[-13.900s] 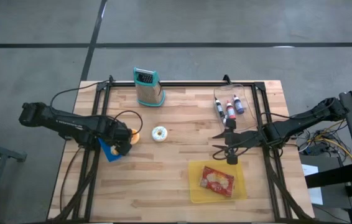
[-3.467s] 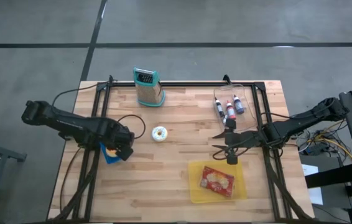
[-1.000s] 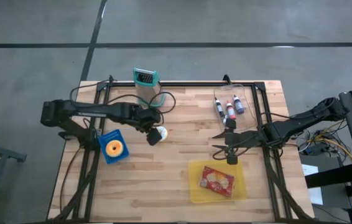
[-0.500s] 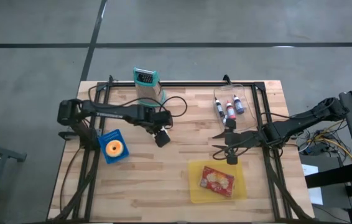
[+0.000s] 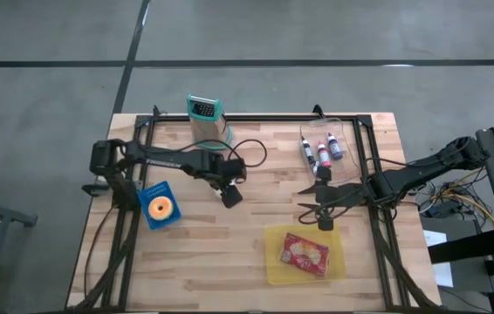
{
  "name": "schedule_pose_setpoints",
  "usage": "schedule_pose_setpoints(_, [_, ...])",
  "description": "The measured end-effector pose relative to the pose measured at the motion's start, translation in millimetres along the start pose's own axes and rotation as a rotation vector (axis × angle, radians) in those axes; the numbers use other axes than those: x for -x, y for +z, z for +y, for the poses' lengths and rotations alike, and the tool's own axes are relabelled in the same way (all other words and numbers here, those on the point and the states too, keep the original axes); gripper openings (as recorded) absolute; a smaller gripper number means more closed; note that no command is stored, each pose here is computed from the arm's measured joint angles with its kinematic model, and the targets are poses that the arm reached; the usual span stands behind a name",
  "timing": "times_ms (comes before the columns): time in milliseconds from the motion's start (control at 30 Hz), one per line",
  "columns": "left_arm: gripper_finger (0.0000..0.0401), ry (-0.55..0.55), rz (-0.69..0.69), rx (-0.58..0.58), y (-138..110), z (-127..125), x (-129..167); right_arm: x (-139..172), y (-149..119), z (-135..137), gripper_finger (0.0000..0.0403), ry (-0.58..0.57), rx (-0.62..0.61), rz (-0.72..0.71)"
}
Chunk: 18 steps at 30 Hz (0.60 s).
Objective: Pick & Place Food Item
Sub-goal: Put the white donut into the blue bin
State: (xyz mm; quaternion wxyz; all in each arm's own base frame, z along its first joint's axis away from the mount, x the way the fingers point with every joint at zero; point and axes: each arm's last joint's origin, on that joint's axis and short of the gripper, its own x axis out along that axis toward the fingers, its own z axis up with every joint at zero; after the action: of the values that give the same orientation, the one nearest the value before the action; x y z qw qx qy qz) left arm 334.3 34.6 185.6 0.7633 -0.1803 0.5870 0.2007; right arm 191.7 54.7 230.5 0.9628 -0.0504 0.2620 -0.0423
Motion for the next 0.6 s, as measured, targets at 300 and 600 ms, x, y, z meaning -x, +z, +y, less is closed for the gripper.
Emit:
schedule_pose_setpoints(300, [0.0222, 0.018, 0.035, 0.004, 0.4, -1.3, -16.7, 0.0, 0.0, 0.0, 0.0150, 0.000, 0.000, 0.000])
schedule_pose_setpoints(600, [0.0222, 0.034, 0.059, 0.024, 0.2, -1.9, -29.0, 0.0, 0.0, 0.0, 0.0150, 0.000, 0.000, 0.000])
